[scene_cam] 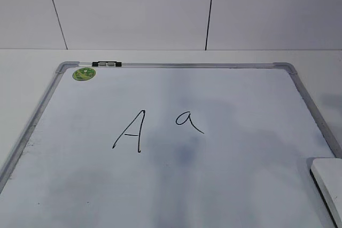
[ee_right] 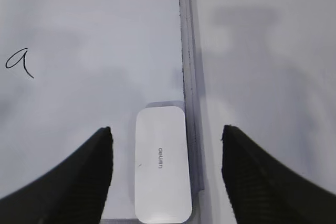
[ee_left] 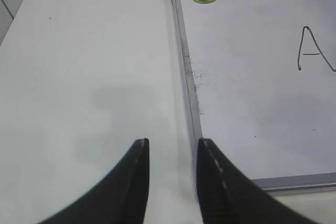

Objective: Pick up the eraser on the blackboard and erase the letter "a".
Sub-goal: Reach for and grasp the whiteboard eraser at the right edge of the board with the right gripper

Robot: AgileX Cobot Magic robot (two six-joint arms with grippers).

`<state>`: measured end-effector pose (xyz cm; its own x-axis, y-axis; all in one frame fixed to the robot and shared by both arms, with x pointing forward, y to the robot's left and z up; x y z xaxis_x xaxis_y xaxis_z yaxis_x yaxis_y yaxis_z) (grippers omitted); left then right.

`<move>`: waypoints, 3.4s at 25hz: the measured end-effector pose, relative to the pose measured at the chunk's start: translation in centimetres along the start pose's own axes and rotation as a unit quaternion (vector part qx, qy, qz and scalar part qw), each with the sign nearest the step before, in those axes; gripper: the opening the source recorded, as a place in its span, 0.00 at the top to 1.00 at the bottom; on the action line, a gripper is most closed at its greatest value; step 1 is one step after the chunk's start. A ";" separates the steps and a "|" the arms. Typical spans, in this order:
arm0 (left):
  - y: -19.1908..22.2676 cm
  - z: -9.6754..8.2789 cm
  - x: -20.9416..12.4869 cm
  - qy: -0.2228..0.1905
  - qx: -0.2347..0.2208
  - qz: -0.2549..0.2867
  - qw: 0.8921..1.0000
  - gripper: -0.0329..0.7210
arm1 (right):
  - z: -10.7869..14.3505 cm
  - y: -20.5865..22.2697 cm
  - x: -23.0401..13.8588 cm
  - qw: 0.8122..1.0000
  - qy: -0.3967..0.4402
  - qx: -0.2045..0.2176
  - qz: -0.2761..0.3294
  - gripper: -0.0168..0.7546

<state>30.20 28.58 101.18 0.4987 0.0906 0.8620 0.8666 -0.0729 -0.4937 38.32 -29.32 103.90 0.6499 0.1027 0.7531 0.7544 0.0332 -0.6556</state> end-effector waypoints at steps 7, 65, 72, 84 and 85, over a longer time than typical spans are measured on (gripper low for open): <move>0.0 0.0 0.0 0.000 0.000 0.000 1.000 0.65 | 1.1 2.7 -0.9 0.995 0.023 0.043 0.091 0.30; 0.0 0.0 0.0 0.000 0.000 0.000 1.000 0.65 | 2.5 14.4 -6.4 0.926 -0.009 0.065 0.372 0.10; 0.0 0.0 0.0 0.000 0.000 0.000 1.000 0.65 | 2.4 15.1 -6.6 0.924 -0.007 0.061 0.377 0.10; 0.0 0.0 0.0 0.000 0.000 0.000 1.000 0.65 | 2.0 15.3 -6.4 0.928 -0.012 0.049 0.369 0.10; 0.0 0.0 0.0 0.000 0.000 0.000 1.000 0.65 | 2.0 15.3 -6.4 0.928 -0.012 0.049 0.368 0.10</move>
<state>30.20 28.58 101.18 0.4987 0.0906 0.8620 0.8666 -0.0729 -0.4937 45.56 -27.52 88.91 0.9831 0.1546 0.0979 0.0936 0.0349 -0.9950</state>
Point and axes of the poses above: a point on each arm's last joint axis where the gripper is mounted, y pointing out along that axis toward the gripper, z along the wrist's bending axis when the last joint is at zero, x = y × z, the point moved 8 cm from there along y, pointing out along that axis toward the gripper, and after that the axes turned 8 degrees about -y, right-handed, at the moved point
